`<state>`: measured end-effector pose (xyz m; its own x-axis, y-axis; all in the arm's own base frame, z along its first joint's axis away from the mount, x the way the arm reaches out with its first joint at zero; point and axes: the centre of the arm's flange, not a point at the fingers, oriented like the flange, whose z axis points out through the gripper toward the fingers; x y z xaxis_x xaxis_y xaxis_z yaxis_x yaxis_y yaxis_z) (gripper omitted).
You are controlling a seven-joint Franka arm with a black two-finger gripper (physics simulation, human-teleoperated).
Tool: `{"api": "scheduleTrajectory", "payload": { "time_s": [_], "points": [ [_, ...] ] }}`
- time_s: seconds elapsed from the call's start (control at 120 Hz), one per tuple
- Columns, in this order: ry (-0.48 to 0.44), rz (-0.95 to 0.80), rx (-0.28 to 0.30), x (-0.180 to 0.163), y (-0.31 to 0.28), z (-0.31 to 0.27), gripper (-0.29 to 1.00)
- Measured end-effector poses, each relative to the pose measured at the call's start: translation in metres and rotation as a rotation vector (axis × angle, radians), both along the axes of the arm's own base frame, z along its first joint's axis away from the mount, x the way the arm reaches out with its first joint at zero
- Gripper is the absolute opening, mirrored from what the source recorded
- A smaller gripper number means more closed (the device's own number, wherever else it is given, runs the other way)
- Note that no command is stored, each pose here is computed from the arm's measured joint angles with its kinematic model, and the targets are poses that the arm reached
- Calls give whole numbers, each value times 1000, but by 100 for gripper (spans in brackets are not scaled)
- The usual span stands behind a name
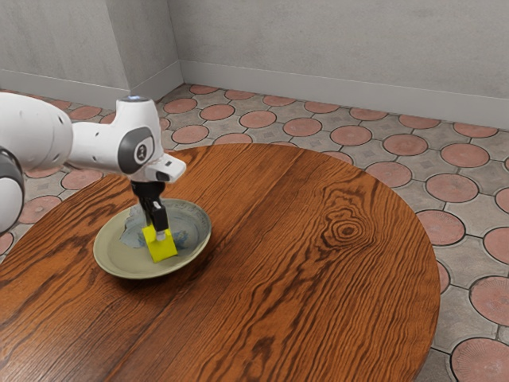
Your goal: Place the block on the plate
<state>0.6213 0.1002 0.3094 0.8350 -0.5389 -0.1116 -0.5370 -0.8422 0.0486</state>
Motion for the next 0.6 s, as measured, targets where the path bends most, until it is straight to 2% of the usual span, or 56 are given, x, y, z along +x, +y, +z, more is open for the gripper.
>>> {"api": "scheduleTrajectory", "payload": {
  "time_s": [0.183, 0.35, 0.6],
  "points": [
    [-44, -11, -17, -4, -6, 46, 67],
    [-85, -76, -48, -12, -40, 109, 69],
    [-164, -181, -57, -4, -83, 207, 70]
  ]
}}
